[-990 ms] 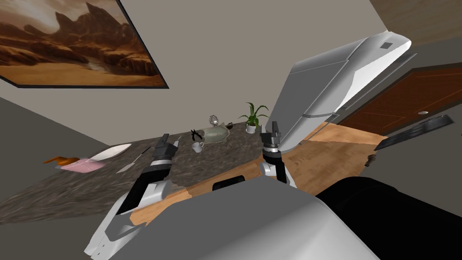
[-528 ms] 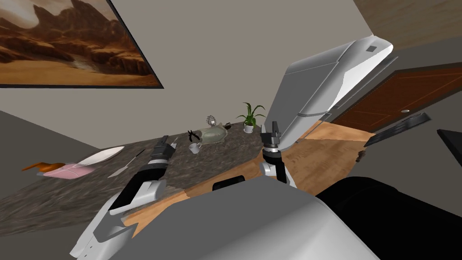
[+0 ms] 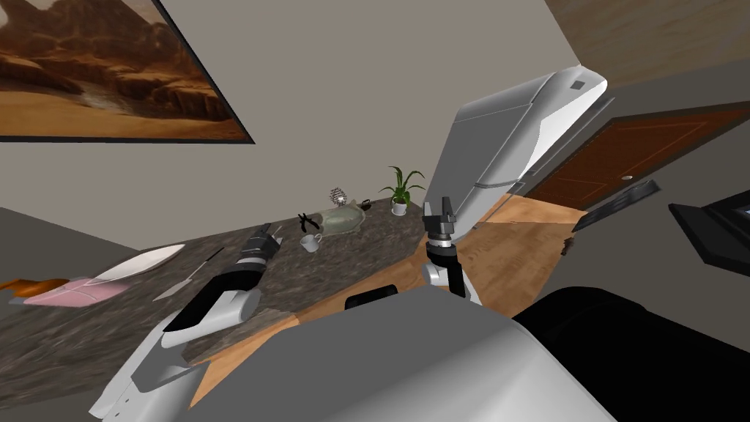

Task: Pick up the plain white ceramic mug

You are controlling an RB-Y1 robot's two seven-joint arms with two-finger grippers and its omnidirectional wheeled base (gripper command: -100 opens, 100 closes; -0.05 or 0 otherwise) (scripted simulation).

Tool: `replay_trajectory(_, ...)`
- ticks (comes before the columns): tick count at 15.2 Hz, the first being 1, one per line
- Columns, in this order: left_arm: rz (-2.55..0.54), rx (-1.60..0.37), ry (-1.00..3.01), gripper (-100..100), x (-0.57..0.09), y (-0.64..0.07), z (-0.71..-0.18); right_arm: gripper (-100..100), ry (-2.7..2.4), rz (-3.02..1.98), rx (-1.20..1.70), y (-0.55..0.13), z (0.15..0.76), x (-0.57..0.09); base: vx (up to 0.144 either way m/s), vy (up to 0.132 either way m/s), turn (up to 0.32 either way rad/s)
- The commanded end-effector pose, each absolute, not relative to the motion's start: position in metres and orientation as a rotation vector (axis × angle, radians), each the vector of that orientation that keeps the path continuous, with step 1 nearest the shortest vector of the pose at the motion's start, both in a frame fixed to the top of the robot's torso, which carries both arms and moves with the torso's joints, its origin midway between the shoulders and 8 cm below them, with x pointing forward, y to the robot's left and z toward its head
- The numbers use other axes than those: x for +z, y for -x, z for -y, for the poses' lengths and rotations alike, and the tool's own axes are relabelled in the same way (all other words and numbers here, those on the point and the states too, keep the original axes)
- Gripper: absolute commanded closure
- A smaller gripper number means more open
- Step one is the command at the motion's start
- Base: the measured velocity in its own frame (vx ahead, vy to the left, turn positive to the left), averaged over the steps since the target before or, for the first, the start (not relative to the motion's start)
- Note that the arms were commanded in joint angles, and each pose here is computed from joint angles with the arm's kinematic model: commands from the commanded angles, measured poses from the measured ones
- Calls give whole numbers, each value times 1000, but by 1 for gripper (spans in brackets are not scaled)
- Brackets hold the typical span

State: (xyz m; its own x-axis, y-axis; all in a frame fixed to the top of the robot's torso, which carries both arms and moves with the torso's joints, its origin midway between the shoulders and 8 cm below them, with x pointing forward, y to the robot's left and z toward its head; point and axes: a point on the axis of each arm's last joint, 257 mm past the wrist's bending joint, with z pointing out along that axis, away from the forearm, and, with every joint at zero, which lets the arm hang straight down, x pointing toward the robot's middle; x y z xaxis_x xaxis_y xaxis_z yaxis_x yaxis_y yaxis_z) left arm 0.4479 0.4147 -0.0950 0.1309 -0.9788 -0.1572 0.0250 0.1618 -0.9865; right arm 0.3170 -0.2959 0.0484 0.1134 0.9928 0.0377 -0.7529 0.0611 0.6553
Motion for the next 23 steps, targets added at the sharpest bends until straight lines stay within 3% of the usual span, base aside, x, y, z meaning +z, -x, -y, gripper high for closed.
replay_trajectory(1,-1184,-981,1169,-100,-106,-449,-426,0,-609,-491,1403,-317,296,48,4,-32,-122)
replay_trajectory(23,-1339,-678,1571,-100,-179,-431,-525,0,-609,-491,1403,-317,296,48,8,-22,-75)
